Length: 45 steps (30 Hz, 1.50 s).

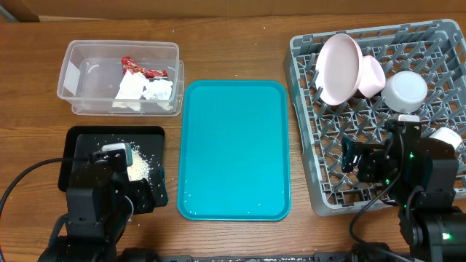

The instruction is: Sort waste into correct bins and load items into the dishwasher

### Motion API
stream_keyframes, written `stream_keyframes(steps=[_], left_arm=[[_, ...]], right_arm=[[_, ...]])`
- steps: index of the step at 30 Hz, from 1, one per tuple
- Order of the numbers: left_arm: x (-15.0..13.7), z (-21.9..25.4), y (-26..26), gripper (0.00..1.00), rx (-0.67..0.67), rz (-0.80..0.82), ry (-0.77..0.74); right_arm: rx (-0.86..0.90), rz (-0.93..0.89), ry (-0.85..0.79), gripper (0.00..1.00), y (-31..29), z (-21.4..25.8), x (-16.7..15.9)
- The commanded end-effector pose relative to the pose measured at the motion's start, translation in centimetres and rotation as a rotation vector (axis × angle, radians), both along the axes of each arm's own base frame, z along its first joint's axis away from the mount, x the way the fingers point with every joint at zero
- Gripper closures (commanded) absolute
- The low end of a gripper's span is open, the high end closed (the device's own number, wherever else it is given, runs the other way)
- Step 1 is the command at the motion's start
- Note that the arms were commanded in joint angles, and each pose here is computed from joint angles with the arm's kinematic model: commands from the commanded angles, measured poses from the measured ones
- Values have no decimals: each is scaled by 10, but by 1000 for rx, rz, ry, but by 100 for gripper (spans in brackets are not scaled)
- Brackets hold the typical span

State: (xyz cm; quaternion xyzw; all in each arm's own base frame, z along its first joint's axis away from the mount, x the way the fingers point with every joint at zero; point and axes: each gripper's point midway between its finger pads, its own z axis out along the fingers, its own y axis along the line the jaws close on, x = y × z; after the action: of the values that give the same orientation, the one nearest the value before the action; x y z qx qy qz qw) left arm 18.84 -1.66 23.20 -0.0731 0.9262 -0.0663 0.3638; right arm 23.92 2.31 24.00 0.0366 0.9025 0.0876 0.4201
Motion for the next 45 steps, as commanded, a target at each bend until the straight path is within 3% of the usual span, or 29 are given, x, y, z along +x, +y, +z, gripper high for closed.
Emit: stream_keyframes(steps=[1, 15, 26, 37, 45], left_arm=[[-1, -3, 1, 0, 0, 9, 5], [-1, -3, 1, 0, 0, 9, 5], [-1, -3, 1, 0, 0, 9, 5], [-1, -3, 1, 0, 0, 9, 5], [-1, -3, 1, 0, 0, 9, 5]], right_arm=[[-3, -10, 0, 0, -2, -2, 1], [-4, -3, -52, 0, 0, 5, -15], [-18, -3, -319, 0, -1, 19, -42], [6, 27, -563, 0, 7, -15, -31], [-4, -47, -725, 0, -3, -4, -13]])
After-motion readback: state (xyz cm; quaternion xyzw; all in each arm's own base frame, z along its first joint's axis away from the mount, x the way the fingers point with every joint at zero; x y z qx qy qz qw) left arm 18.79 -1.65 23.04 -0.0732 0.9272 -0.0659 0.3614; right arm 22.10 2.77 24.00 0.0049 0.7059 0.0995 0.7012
